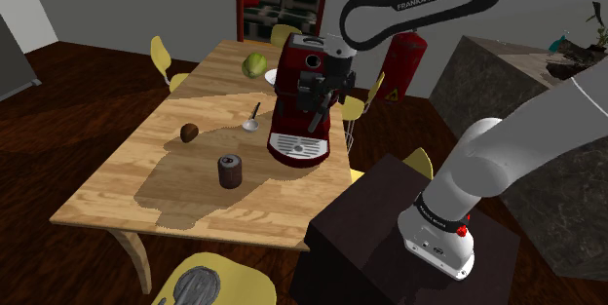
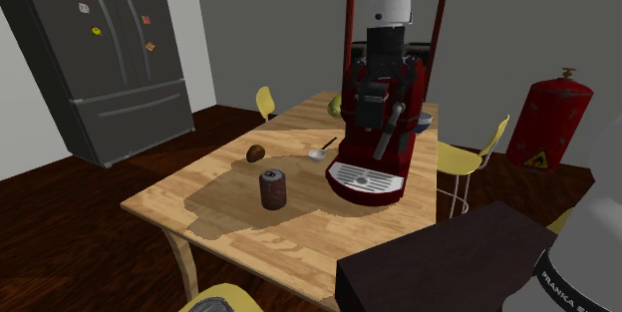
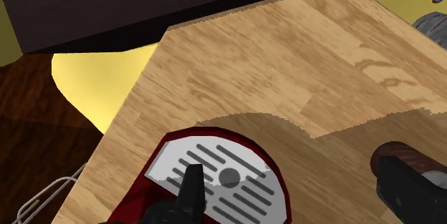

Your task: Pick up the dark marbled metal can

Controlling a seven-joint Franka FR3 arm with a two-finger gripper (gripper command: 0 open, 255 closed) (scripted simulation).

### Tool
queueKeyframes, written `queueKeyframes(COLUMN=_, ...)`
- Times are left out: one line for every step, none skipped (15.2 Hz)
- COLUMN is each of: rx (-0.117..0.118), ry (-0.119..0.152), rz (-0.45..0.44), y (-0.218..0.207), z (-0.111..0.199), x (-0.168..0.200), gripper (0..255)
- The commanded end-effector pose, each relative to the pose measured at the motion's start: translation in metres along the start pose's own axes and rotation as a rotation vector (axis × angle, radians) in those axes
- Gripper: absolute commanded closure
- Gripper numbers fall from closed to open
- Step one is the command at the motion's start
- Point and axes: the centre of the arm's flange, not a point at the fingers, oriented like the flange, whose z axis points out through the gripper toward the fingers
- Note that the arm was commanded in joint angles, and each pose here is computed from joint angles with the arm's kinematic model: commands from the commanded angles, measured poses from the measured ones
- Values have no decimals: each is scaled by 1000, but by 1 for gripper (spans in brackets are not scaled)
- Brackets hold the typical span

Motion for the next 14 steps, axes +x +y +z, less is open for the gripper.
queueKeyframes(rx=5, ry=4, rz=9, y=-19, z=18, x=12, gripper=0)
queueKeyframes(rx=6, ry=6, rz=13, y=-27, z=25, x=18, gripper=0)
queueKeyframes(rx=8, ry=8, rz=17, y=-36, z=33, x=24, gripper=0)
queueKeyframes(rx=9, ry=10, rz=20, y=-45, z=41, x=29, gripper=0)
queueKeyframes(rx=11, ry=12, rz=24, y=-53, z=48, x=35, gripper=0)
queueKeyframes(rx=12, ry=13, rz=28, y=-62, z=56, x=41, gripper=0)
queueKeyframes(rx=14, ry=15, rz=32, y=-70, z=64, x=47, gripper=0)
queueKeyframes(rx=15, ry=17, rz=36, y=-79, z=71, x=53, gripper=0)
queueKeyframes(rx=17, ry=19, rz=40, y=-88, z=79, x=59, gripper=0)
queueKeyframes(rx=18, ry=21, rz=44, y=-96, z=86, x=65, gripper=0)
queueKeyframes(rx=20, ry=22, rz=48, y=-105, z=94, x=71, gripper=0)
queueKeyframes(rx=21, ry=24, rz=52, y=-113, z=101, x=77, gripper=0)
queueKeyframes(rx=23, ry=26, rz=56, y=-122, z=109, x=84, gripper=0)
queueKeyframes(rx=24, ry=28, rz=60, y=-130, z=116, x=90, gripper=0)
